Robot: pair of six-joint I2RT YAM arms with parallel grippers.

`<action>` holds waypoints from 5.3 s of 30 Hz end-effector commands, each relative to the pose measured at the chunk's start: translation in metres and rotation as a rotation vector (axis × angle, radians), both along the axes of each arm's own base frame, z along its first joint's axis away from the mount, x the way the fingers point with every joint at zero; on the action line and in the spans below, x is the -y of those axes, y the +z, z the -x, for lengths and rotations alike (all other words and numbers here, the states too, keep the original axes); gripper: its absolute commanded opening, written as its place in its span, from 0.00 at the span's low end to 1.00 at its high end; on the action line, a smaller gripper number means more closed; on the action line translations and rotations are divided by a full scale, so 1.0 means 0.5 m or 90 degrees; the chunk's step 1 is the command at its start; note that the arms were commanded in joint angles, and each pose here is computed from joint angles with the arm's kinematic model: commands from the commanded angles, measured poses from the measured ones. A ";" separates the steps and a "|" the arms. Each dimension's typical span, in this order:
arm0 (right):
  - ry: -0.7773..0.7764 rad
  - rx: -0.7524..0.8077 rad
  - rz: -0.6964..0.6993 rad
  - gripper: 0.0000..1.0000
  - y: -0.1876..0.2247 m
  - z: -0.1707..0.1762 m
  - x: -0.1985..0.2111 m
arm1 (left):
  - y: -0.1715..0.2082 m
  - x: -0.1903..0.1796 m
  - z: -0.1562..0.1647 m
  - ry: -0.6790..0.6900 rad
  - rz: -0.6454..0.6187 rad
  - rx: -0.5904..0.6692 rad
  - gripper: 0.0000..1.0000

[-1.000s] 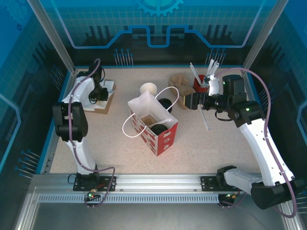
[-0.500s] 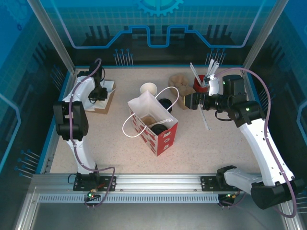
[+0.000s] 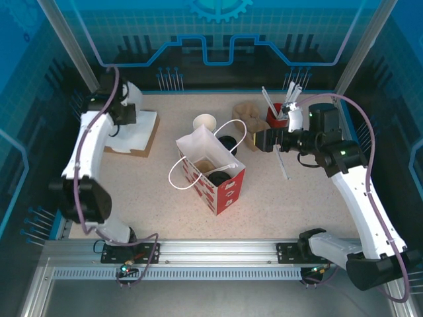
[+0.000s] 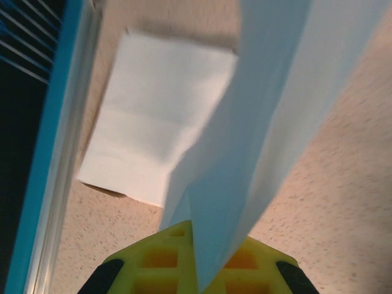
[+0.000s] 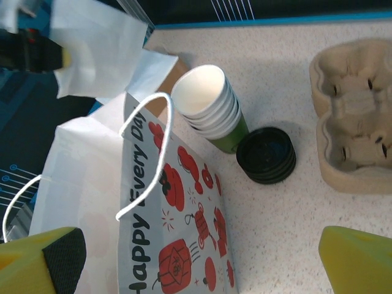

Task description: Pack the takeout coffee

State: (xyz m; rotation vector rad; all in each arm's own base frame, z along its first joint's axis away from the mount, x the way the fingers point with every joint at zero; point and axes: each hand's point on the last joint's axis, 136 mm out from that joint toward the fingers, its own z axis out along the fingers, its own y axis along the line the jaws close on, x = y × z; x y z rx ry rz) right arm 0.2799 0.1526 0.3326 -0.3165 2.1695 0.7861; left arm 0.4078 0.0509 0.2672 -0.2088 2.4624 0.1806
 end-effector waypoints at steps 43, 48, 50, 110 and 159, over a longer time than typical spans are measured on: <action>0.540 0.586 0.265 1.00 0.276 0.098 -0.302 | 0.428 0.514 0.347 -0.832 0.557 0.179 0.06; 0.565 0.524 0.241 1.00 0.250 0.091 -0.321 | 0.428 0.516 0.355 -0.846 0.550 0.181 0.06; 0.568 0.499 0.222 0.99 0.243 0.091 -0.324 | 0.429 0.516 0.358 -0.850 0.546 0.185 0.06; 0.473 0.006 0.258 0.00 -0.005 0.119 -0.310 | 0.209 0.268 0.382 -0.317 0.220 0.314 0.89; 0.436 -0.173 0.434 0.38 -0.210 0.071 -0.334 | 0.210 0.276 0.375 -0.331 0.223 0.318 0.99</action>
